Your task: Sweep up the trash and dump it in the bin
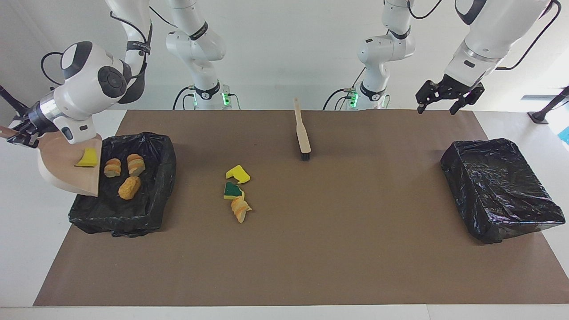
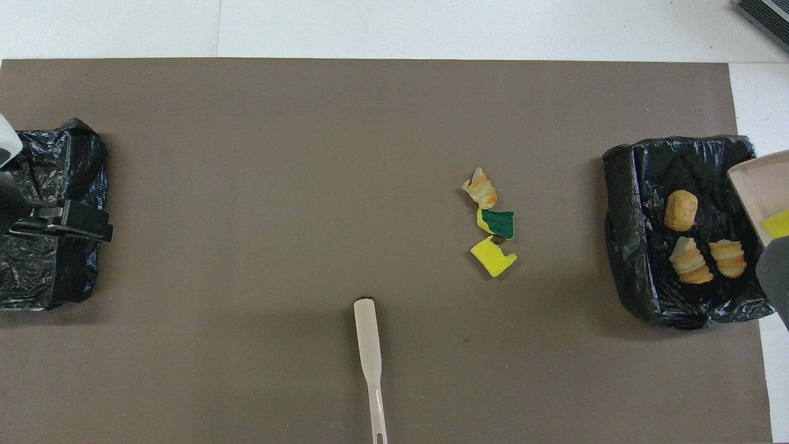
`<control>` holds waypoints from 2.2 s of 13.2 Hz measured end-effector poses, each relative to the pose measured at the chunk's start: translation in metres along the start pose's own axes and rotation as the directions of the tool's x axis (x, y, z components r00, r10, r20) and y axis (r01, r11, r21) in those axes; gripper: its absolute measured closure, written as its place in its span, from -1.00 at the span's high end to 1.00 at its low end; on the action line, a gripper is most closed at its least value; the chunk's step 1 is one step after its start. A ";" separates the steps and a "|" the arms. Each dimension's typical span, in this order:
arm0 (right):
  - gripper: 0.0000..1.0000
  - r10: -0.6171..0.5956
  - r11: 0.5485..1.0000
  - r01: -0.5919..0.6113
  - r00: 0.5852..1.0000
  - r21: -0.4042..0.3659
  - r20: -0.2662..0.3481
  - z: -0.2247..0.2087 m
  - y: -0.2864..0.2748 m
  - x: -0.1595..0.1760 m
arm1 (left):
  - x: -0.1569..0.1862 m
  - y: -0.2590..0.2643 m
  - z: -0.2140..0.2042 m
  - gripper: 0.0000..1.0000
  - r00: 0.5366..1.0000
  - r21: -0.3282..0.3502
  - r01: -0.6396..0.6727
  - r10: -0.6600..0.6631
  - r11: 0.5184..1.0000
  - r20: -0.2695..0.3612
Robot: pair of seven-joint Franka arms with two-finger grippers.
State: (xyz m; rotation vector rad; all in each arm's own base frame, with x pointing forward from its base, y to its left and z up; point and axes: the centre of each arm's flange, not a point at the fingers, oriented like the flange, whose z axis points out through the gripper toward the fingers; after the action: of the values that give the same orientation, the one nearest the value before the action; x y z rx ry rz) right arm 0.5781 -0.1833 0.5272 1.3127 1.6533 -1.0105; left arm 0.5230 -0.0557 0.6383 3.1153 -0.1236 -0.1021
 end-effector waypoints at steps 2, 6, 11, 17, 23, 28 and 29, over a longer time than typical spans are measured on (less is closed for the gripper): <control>-0.37 -0.003 1.000 0.003 0.998 0.002 0.065 -0.014 0.005 0.006 | -0.001 0.003 -0.002 1.00 1.000 -0.004 -0.011 0.011 1.000 -0.002; -0.37 -0.001 1.000 -0.002 0.996 0.031 0.085 -0.019 0.004 0.008 | -0.004 0.001 -0.007 1.00 1.000 -0.006 -0.009 0.009 1.000 -0.012; -0.37 0.191 0.971 -0.184 0.981 0.155 -0.031 -0.044 -0.029 -0.041 | -0.008 0.008 -0.008 1.00 1.000 0.002 -0.025 0.025 1.000 -0.007; -0.37 0.692 0.700 -0.551 0.681 0.453 -0.241 -0.177 -0.041 -0.020 | -0.008 -0.010 -0.008 1.00 1.000 -0.001 0.009 -0.009 1.000 -0.008; -0.37 0.926 0.349 -0.596 0.338 0.724 -0.169 -0.287 -0.008 0.088 | -0.008 -0.009 -0.008 1.00 1.000 0.000 0.008 -0.008 1.000 -0.008; -0.37 0.994 0.050 -0.455 0.111 0.889 0.002 -0.388 0.035 0.198 | -0.008 -0.009 -0.008 1.00 1.000 0.000 0.008 -0.008 1.000 -0.008; -0.37 0.996 0.013 -0.414 0.090 0.910 0.026 -0.394 0.042 0.204 | -0.008 -0.009 -0.008 1.00 1.000 0.000 0.008 -0.008 1.000 -0.008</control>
State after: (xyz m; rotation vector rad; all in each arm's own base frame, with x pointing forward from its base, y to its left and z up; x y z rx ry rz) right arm 0.5479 0.2591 0.4843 3.0649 0.2542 -0.3153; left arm 0.5164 -0.0458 0.6469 3.1158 -0.1116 -0.0899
